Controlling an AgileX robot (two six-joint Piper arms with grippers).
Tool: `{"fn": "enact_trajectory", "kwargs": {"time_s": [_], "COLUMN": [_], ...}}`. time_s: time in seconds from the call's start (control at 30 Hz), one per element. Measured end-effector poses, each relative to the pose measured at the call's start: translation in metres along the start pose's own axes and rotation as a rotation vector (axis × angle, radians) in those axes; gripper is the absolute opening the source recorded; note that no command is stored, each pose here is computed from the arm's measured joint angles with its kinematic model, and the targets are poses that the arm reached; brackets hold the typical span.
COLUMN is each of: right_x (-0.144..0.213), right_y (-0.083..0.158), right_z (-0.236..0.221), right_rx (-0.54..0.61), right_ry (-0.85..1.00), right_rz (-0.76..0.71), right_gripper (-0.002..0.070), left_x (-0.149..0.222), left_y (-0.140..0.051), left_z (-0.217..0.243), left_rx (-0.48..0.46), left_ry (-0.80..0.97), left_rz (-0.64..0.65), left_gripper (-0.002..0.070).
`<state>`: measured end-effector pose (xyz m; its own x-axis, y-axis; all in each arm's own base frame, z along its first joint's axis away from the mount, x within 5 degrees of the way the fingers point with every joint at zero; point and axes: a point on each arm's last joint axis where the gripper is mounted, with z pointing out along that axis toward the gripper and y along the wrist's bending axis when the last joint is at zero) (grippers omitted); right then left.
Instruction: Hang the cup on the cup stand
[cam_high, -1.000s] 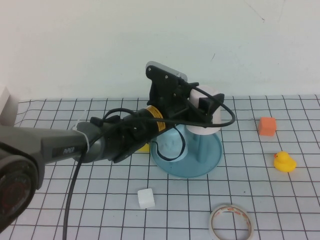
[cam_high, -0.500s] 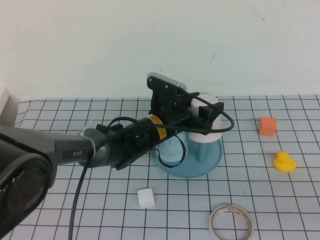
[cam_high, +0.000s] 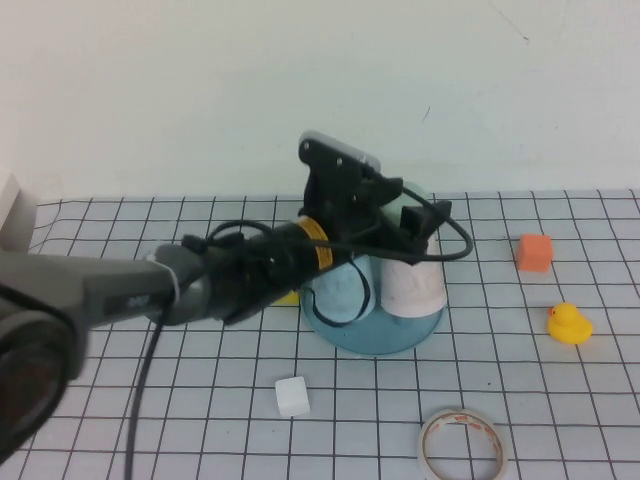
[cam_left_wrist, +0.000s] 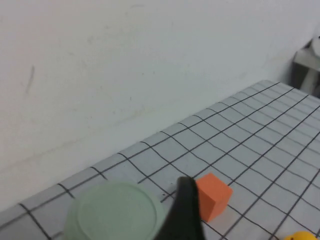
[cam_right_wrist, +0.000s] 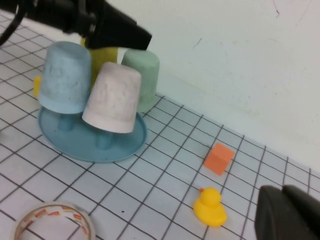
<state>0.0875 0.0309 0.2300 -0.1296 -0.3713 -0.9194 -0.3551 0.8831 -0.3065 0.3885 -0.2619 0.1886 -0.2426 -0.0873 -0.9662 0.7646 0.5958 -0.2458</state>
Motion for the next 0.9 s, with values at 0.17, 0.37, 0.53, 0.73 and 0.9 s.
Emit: {"fn": "enact_trajectory", "kwargs": {"time_s": [0.17, 0.37, 0.53, 0.73, 0.9], "right_x": [-0.004, -0.012, -0.025, -0.054, -0.103], "right_y": [0.007, 0.023, 0.035, 0.041, 0.046], "right_z": [0.0, -0.004, -0.011, -0.023, -0.031], "right_rx": [-0.072, -0.255, -0.41, -0.541, -0.661], "right_ry": [-0.042, -0.124, -0.219, -0.364, -0.501], "right_rz": [-0.014, -0.017, -0.049, -0.09, -0.119], "right_gripper": [-0.0001, -0.0001, -0.0001, -0.0001, -0.0001], "left_x": [-0.053, -0.131, -0.194, -0.251, -0.271], "left_y": [-0.014, -0.035, -0.057, -0.092, -0.121], "left_z": [-0.02, -0.073, -0.136, -0.223, -0.287], "left_rx": [-0.081, -0.269, -0.468, -0.63, -0.66], "left_ry": [0.039, 0.096, 0.025, -0.135, -0.207], "left_rz": [0.128, 0.38, 0.425, 0.373, 0.322], "left_gripper": [0.0342, 0.0042, 0.0005, 0.0, 0.0]}}
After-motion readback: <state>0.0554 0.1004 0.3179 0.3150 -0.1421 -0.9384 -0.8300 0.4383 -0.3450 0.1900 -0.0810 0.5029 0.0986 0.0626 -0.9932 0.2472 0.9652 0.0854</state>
